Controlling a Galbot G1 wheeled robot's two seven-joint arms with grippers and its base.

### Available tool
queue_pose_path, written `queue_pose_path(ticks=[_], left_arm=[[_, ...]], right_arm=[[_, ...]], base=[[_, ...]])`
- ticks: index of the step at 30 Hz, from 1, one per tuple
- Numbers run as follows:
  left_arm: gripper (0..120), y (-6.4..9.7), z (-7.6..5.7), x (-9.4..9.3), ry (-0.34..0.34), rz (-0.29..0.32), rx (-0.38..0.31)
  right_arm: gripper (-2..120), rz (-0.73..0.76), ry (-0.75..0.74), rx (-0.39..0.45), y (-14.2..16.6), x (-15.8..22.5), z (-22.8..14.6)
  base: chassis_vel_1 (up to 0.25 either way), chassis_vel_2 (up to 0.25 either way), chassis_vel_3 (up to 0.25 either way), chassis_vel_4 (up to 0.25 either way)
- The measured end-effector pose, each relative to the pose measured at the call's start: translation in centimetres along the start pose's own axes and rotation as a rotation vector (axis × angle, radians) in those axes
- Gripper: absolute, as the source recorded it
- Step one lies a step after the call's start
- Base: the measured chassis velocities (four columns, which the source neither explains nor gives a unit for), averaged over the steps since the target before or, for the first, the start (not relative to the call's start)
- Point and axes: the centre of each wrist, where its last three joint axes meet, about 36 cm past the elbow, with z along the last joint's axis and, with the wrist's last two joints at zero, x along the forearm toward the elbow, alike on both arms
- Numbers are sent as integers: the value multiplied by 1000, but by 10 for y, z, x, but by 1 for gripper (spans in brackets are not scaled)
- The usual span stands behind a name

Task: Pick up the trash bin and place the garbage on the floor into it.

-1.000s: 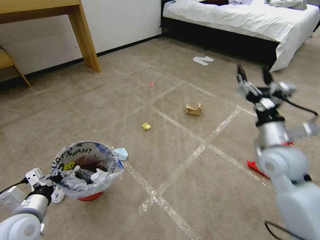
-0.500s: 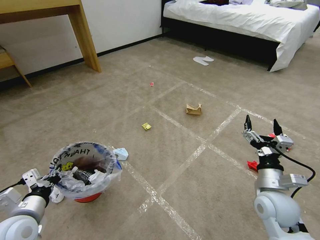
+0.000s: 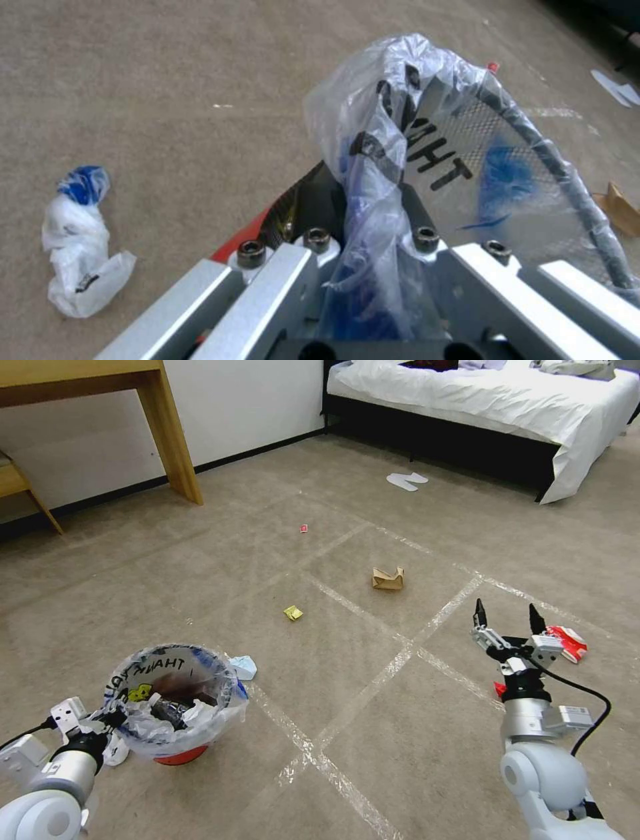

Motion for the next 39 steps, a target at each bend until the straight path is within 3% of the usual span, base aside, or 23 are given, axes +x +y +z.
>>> queue_pose_path(ticks=[16,39], left_arm=[[5,9,-8,4,-12,-44,0],[5,19,-16,14,-26,-97,6]], right_arm=[[100,-8,-3,-20,7,-5,2],[100,-5,-2,-22,5,-5,2]], base=[[-83,88,84,-85],[0,0,0,0]])
